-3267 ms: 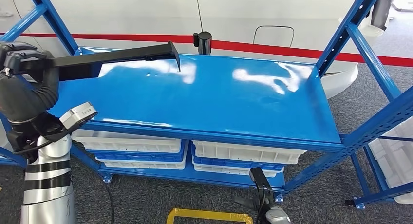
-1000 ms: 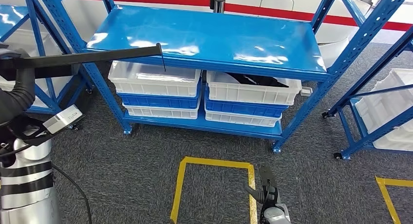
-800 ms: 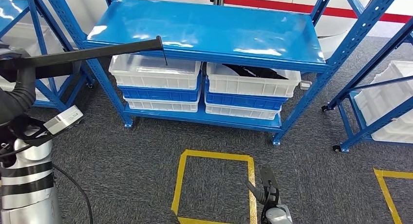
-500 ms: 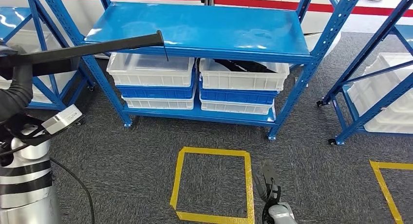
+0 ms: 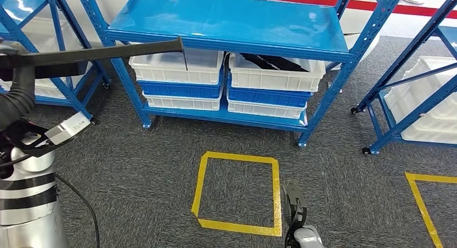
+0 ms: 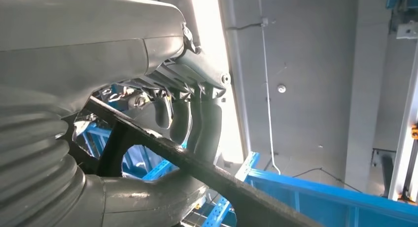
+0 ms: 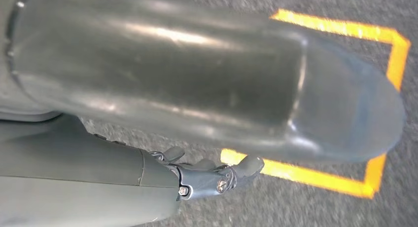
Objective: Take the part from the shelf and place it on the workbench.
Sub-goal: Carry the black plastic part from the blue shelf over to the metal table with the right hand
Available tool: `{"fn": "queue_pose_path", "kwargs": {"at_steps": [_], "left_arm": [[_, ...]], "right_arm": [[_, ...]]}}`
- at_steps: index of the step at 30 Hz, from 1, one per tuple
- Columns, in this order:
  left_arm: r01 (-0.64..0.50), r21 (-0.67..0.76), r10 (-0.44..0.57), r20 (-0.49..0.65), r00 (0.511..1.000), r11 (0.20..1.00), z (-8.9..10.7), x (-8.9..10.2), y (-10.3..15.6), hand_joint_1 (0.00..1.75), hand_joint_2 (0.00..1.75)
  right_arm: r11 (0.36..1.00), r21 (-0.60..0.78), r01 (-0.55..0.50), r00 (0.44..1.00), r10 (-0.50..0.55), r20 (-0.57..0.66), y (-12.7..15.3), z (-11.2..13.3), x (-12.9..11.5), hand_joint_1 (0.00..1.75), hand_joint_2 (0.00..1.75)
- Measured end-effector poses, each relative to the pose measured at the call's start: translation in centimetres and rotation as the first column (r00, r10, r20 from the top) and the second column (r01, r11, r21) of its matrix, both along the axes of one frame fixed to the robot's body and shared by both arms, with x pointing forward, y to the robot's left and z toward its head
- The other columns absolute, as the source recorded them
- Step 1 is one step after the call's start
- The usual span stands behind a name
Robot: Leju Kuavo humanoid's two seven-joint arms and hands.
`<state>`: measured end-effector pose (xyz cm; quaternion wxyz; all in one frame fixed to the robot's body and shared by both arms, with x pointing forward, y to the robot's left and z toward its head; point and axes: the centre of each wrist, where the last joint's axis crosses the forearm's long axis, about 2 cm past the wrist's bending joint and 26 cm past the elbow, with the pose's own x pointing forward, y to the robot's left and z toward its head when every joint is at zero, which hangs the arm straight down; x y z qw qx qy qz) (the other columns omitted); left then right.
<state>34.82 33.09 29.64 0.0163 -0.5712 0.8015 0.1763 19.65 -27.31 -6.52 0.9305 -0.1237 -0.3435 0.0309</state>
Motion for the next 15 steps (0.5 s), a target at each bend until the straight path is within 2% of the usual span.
{"fn": "queue_pose_path", "kwargs": {"at_steps": [15], "left_arm": [[0.0,0.013,0.0,-0.013,1.0,1.0,-0.15,0.29,0.04,1.75,1.75]], "right_arm": [[0.999,0.031,0.008,1.0,-0.008,-0.006,0.17,0.1,0.35,0.0,0.0]]}}
